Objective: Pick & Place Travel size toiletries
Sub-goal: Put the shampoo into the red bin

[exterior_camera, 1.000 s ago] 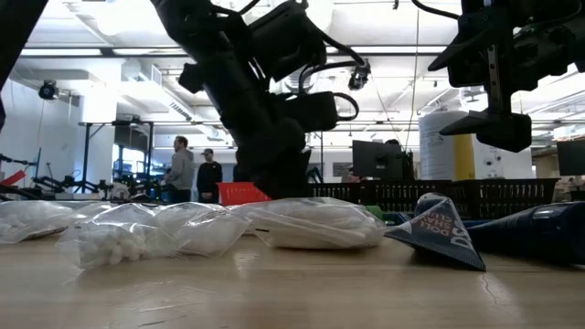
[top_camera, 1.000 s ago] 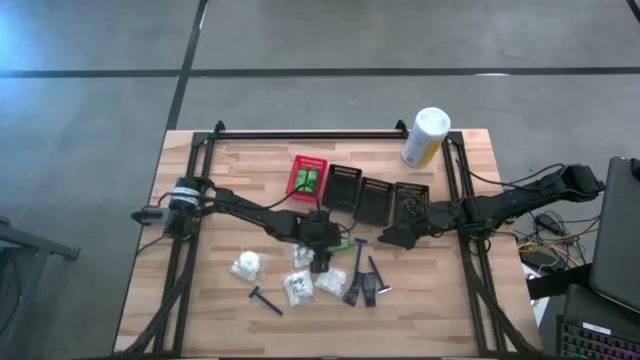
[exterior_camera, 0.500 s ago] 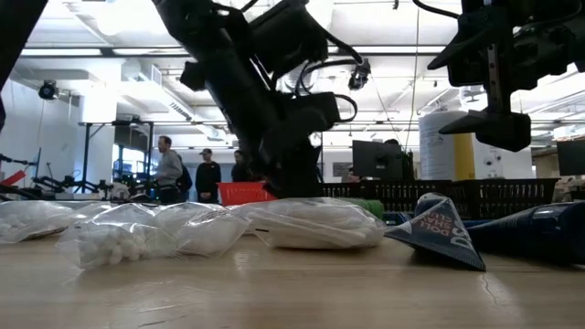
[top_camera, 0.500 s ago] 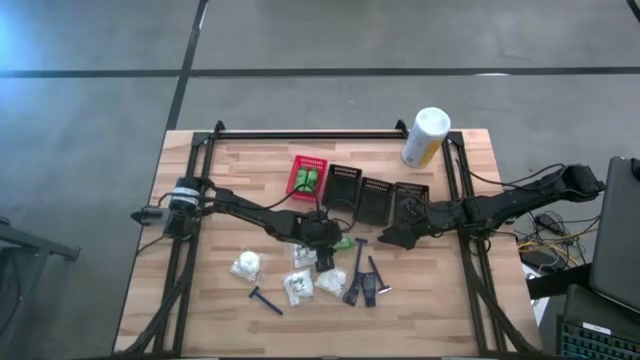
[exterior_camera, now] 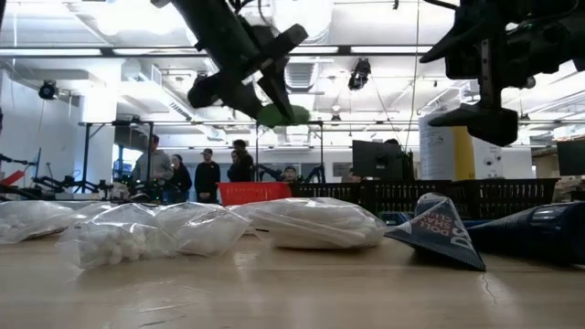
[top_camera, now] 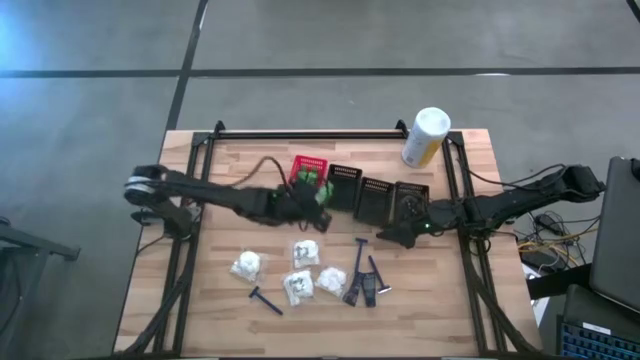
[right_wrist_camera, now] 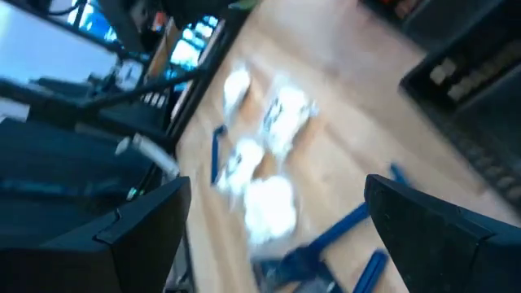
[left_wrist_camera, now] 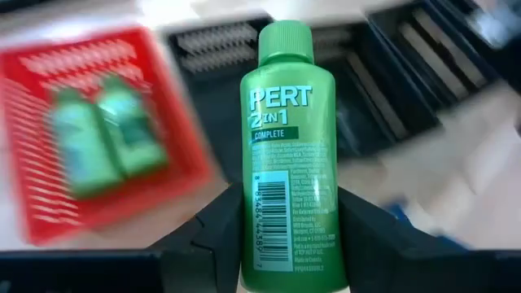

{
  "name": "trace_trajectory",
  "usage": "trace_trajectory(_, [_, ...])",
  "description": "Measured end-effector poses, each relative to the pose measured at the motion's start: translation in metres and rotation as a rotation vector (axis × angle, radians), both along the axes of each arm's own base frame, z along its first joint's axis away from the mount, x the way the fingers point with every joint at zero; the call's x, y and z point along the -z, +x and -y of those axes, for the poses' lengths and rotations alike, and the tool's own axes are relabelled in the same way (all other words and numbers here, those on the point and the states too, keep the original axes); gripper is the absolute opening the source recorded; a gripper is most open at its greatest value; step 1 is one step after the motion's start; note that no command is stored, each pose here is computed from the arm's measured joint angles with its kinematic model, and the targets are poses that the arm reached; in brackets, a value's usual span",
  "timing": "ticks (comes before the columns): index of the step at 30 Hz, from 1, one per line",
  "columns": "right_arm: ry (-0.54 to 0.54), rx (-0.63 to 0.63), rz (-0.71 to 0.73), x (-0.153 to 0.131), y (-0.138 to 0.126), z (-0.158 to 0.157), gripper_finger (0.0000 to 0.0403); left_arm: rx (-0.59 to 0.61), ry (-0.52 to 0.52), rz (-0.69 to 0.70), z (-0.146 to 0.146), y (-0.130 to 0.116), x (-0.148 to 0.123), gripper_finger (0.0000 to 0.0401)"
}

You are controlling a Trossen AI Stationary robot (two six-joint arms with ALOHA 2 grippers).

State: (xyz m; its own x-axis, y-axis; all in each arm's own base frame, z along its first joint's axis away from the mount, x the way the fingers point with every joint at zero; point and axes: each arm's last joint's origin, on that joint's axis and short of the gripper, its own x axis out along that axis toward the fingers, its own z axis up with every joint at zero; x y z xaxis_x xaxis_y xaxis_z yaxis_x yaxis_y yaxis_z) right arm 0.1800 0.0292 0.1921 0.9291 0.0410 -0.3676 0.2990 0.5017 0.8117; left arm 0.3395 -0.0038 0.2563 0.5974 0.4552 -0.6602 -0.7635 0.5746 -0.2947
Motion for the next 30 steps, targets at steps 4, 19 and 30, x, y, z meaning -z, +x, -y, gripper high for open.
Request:
trace_trajectory(4, [-0.026, 0.108, 0.016, -0.001, 0.001, 0.008, 0.0364, -0.109, -0.041, -0.016, -0.041, -0.009, 0.003, 0.0163])
trace_trajectory(19, [-0.013, 0.164, 0.006, 0.0, 0.002, 0.016, 0.0364, -0.233, -0.19, -0.089, -0.121, -0.025, 0.045, 0.0163])
trace_trajectory(30, [-0.002, 0.172, -0.001, 0.001, 0.002, 0.017, 0.0363, -0.227, -0.241, -0.129, -0.121, -0.016, 0.067, 0.0188])
